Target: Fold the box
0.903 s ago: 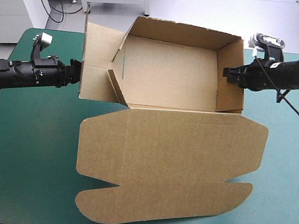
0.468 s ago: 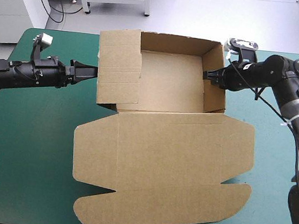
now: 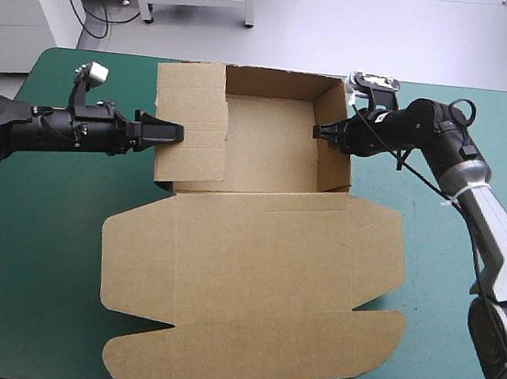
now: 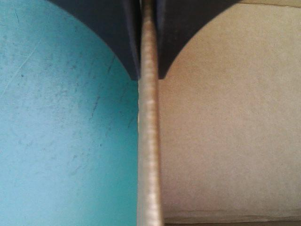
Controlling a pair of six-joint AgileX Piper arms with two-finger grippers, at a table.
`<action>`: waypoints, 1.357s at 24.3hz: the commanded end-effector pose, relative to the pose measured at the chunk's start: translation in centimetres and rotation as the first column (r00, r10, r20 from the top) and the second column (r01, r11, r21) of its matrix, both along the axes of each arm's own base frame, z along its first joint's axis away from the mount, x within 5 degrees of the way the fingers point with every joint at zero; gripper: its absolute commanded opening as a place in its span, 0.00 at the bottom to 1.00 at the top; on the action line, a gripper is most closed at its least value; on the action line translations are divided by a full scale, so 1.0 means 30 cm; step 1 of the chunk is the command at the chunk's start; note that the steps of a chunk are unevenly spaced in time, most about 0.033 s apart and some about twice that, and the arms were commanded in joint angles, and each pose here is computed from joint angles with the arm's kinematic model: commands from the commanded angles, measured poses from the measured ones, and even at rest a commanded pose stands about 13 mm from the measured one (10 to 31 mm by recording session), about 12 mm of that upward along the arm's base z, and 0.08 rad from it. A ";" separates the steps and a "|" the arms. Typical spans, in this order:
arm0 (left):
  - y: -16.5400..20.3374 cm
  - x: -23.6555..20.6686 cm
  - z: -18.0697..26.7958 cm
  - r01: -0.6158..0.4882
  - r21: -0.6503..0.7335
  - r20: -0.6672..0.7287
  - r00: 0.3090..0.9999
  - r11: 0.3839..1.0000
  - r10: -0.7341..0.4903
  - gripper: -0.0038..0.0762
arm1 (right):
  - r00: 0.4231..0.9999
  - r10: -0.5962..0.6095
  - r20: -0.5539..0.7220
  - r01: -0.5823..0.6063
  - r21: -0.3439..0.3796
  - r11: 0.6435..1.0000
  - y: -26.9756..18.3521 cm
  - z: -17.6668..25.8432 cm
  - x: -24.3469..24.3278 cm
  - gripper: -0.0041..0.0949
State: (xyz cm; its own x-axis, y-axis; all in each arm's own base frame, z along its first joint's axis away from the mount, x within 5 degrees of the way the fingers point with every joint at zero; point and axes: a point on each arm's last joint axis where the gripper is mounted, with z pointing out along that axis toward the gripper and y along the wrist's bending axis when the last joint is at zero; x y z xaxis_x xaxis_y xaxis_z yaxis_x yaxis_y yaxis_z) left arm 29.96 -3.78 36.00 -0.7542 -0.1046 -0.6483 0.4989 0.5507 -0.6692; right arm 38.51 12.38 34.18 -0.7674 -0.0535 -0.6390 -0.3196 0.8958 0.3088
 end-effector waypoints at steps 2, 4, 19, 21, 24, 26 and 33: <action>-0.037 -0.044 0.073 0.078 -0.036 0.045 0.996 0.996 -0.077 0.80 | 0.994 -0.030 0.103 0.021 0.087 0.996 0.010 0.107 -0.026 0.02; -0.036 -0.046 0.062 0.078 -0.005 0.023 0.997 0.997 -0.078 0.80 | 0.994 -0.020 0.103 0.011 0.085 0.996 0.023 0.107 -0.030 0.03; -0.123 -0.033 -0.070 -0.133 0.453 -0.203 0.947 0.881 0.248 0.54 | 0.991 0.095 0.096 -0.090 -0.051 0.995 0.278 0.049 -0.115 0.03; -0.132 -0.031 -0.083 -0.190 0.536 -0.182 0.926 0.823 0.332 0.50 | 0.990 0.106 0.088 -0.103 -0.039 0.994 0.309 0.047 -0.132 0.03; -0.157 -0.035 -0.088 -0.236 0.579 -0.164 0.904 0.781 0.394 0.36 | 0.994 0.092 0.064 -0.092 -0.014 0.996 0.321 0.046 -0.141 0.03; -0.171 -0.037 -0.089 -0.246 0.587 -0.152 0.902 0.771 0.404 0.22 | 0.995 0.090 0.048 -0.089 -0.015 0.996 0.320 0.043 -0.144 0.03; -0.187 -0.043 -0.092 -0.260 0.642 -0.104 0.903 0.721 0.418 0.04 | 0.996 0.087 0.037 -0.084 -0.080 0.993 0.305 0.033 -0.145 0.03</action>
